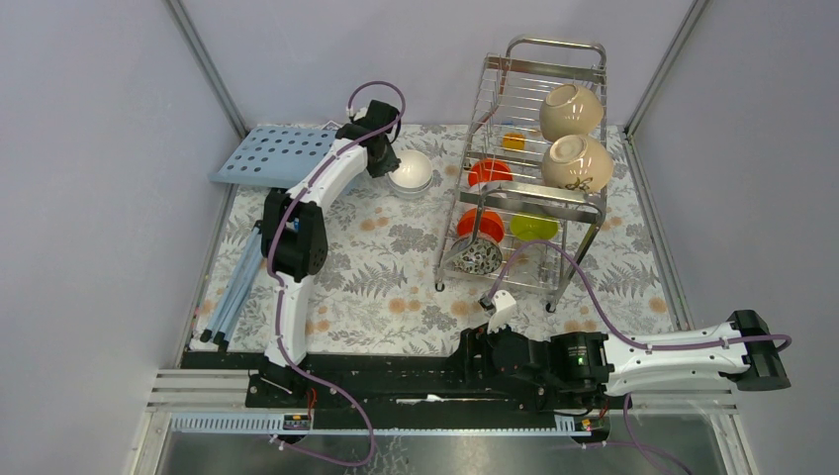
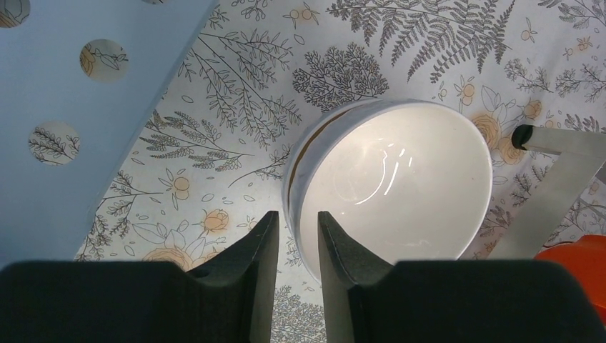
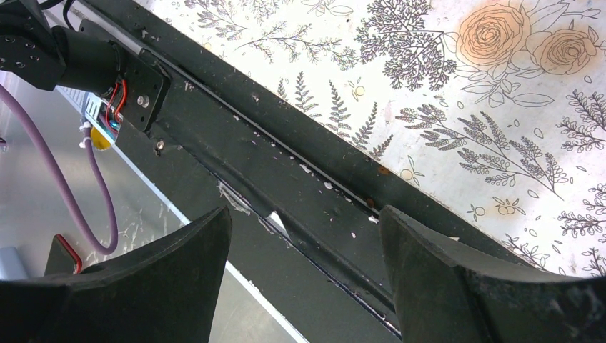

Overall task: Unload the bowls from the dish rack
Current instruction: Place the bowl with the bowl.

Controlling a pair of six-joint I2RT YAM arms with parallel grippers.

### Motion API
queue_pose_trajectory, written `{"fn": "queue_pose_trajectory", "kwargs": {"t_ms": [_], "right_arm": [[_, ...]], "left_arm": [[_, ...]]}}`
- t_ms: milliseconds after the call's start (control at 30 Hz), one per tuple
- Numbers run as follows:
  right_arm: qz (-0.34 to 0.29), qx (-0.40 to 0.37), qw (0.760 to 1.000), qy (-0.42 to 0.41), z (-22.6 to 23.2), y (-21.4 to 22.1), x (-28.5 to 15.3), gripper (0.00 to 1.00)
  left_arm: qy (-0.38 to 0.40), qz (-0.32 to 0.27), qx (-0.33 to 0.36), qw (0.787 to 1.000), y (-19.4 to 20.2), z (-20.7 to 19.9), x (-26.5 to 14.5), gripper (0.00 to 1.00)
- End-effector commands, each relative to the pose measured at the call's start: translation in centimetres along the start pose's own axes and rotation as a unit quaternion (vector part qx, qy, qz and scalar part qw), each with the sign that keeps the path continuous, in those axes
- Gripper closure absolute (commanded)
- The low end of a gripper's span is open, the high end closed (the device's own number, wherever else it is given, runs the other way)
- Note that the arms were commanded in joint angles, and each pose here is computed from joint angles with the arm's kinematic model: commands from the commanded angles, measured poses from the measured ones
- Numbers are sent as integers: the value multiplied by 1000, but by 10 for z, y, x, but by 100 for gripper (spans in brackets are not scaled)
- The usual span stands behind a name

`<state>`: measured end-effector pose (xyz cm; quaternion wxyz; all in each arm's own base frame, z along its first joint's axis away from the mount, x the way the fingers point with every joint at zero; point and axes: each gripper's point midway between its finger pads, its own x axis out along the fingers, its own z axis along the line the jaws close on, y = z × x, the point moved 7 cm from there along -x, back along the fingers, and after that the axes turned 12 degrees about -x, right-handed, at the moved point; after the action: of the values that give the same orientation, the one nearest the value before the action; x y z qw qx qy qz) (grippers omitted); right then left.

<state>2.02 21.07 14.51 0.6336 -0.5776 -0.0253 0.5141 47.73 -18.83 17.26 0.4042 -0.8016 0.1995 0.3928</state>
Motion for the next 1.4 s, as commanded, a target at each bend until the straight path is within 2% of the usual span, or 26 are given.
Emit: {"fn": "queue_pose_trajectory", "kwargs": {"t_ms": [0,133,333,667,1367], "right_arm": [[-19,10,1000,21,-5,-5,-1,18],[-21,16,999,20,-6,-4,-1,18],[-21,18,999,19,-7,-4,-2,18],[-22,19,999,18,-6,-4,-1,18],[-22,19,999,14,-3,-6,-1,18]], "left_arm": [[8,-7,2,1000,-5,-2,3,71],[7,-3,5,1000,-2,-1,6,78],[4,2,7,1000,0,1,9,81],[12,11,8,1000,4,2,10,100],[40,11,1,999,-3,-7,-10,100]]}}
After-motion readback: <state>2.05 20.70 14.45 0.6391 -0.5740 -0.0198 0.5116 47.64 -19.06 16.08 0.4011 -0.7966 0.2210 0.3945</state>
